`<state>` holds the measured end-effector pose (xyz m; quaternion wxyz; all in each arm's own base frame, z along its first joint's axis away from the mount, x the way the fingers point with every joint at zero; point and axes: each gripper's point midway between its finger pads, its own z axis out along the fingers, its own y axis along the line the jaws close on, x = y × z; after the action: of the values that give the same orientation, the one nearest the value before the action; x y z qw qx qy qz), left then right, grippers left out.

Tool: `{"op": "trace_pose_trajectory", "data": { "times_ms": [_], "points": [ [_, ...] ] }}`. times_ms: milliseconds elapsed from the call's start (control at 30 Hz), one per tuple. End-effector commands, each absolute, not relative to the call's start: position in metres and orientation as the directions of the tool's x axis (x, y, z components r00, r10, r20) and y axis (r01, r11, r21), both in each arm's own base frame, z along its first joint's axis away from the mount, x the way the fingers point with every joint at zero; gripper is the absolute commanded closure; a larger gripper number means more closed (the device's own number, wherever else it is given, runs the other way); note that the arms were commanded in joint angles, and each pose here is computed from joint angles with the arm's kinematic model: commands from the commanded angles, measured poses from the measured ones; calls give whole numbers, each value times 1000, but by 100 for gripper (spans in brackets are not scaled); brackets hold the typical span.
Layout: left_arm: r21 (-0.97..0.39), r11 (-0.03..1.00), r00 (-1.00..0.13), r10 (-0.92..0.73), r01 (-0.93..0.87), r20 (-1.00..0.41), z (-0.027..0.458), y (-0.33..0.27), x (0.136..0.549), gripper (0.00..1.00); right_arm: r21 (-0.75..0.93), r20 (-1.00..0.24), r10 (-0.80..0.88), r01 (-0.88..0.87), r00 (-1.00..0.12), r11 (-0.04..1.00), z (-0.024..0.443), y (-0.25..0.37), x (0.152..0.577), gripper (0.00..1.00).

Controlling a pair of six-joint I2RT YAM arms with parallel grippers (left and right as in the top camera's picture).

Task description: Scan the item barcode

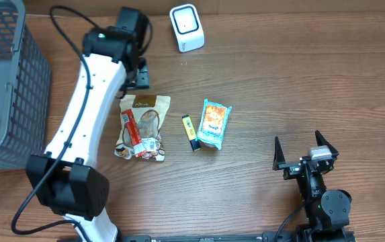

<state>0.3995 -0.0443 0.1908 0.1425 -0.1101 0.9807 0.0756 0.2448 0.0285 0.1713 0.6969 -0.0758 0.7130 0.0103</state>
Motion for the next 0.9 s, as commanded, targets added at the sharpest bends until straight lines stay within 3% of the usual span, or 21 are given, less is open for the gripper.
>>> {"op": "trace_pose_trajectory", "data": {
  "times_ms": [0,167,467,600,667,867],
  "points": [
    [137,950,-925,-228,-279,-305,196,-8,402,42,-95,-995,-97,-122,-12,988,170,28,245,0],
    [75,960,-933,-241,-269,-266,193,25,401,46,-95,-995,-97,-121,-13,988,170,28,245,0],
    [-107,960,-933,-277,-259,-231,189,48,401,39,-95,-995,-97,-121,-8,988,171,28,245,0],
    [-133,961,-936,-267,-242,-229,189,45,402,27,-53,-998,-43,-204,54,978,186,43,242,0],
    [-134,961,-936,-267,-241,-228,189,44,402,0,34,-996,56,-273,73,961,197,54,239,0],
    [-129,962,-936,-267,-242,-229,189,45,402,0,226,-969,247,-357,13,906,200,66,234,0]
  ]
}}
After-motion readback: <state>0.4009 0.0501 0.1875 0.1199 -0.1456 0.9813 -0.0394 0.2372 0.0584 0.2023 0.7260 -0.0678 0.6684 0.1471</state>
